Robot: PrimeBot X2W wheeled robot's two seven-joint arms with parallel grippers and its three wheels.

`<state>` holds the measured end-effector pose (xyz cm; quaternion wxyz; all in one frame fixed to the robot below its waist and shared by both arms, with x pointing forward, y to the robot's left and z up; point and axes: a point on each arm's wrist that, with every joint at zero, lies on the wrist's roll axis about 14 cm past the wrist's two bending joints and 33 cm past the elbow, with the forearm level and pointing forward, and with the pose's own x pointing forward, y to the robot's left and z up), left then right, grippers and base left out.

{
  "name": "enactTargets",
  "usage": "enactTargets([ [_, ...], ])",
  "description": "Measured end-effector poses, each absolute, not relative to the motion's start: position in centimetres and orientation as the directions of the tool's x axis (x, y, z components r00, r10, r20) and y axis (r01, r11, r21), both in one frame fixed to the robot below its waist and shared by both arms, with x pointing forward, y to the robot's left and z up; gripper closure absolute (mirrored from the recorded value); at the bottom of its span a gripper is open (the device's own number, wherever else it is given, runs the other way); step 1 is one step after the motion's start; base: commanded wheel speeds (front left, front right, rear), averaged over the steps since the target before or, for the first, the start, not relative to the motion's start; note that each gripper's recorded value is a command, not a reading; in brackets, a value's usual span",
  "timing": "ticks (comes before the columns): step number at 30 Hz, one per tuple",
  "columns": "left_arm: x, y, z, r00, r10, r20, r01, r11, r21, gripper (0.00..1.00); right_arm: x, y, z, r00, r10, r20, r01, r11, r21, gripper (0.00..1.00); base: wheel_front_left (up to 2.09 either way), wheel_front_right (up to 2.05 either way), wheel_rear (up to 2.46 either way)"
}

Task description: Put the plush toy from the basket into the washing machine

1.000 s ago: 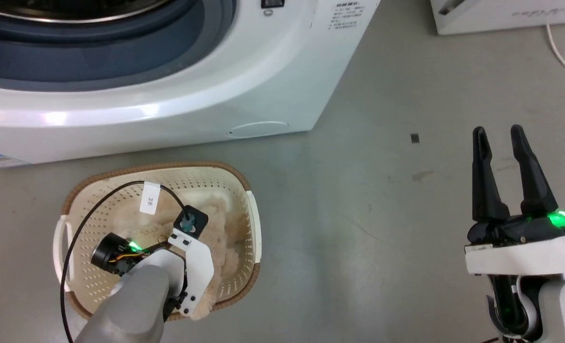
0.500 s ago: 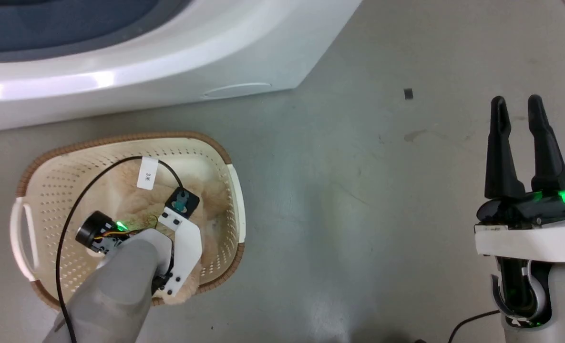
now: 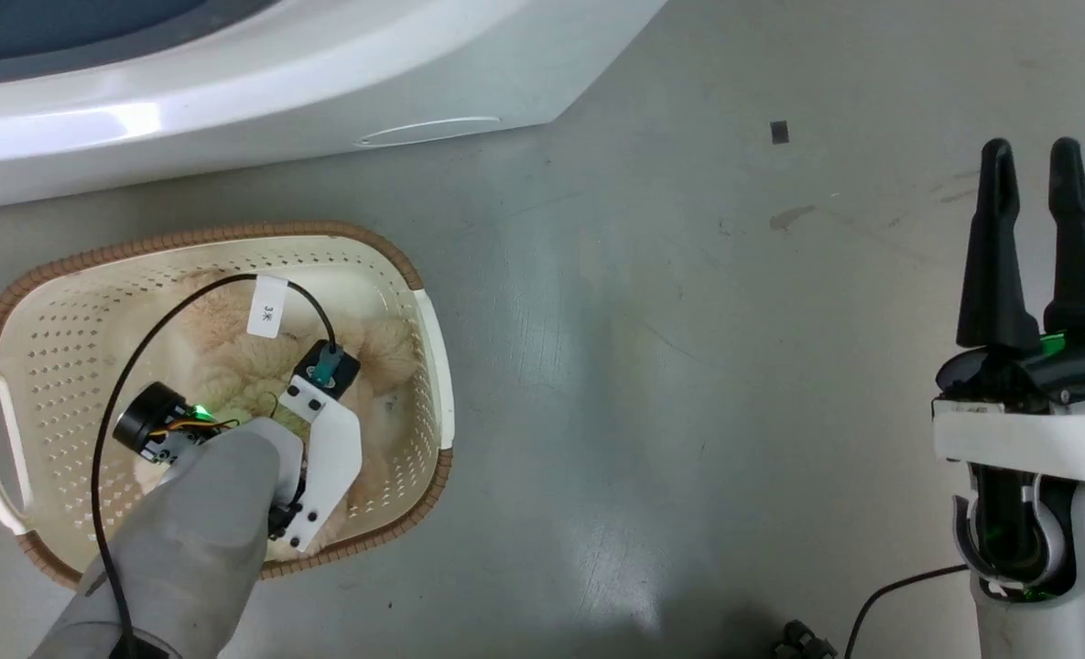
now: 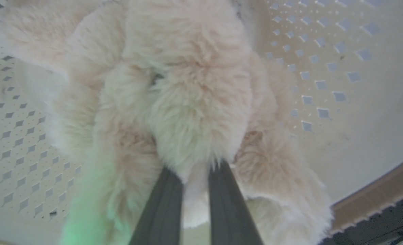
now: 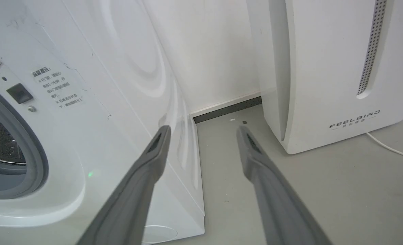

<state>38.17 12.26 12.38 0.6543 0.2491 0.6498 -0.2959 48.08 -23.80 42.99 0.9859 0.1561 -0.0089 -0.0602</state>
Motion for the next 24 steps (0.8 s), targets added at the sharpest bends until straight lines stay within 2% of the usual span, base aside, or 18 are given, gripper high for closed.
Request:
enactTargets([
  [8, 38.6, 13.4, 12.8, -0.025, -0.033, -0.999, 0.709, 0.704, -0.041, 1.00, 48.1, -24.4, 44.0, 0.989, -0.142, 0.031, 0.124, 0.938, 0.324, 0.00, 0.00, 0.00, 0.00],
  [15, 39.9, 13.6, 15.5, 0.068, -0.065, -0.996, 0.689, 0.725, -0.001, 1.00, 47.7, -23.4, 46.5, 0.990, -0.113, 0.088, 0.080, 0.947, 0.310, 0.00, 0.00, 0.00, 0.00],
  [24, 38.9, 13.3, 19.8, 0.190, -0.138, -0.972, 0.647, 0.762, 0.019, 1.00, 45.6, -22.1, 49.0, 0.989, -0.088, 0.121, 0.046, 0.949, 0.311, 0.00, 0.00, 0.00, 0.00],
])
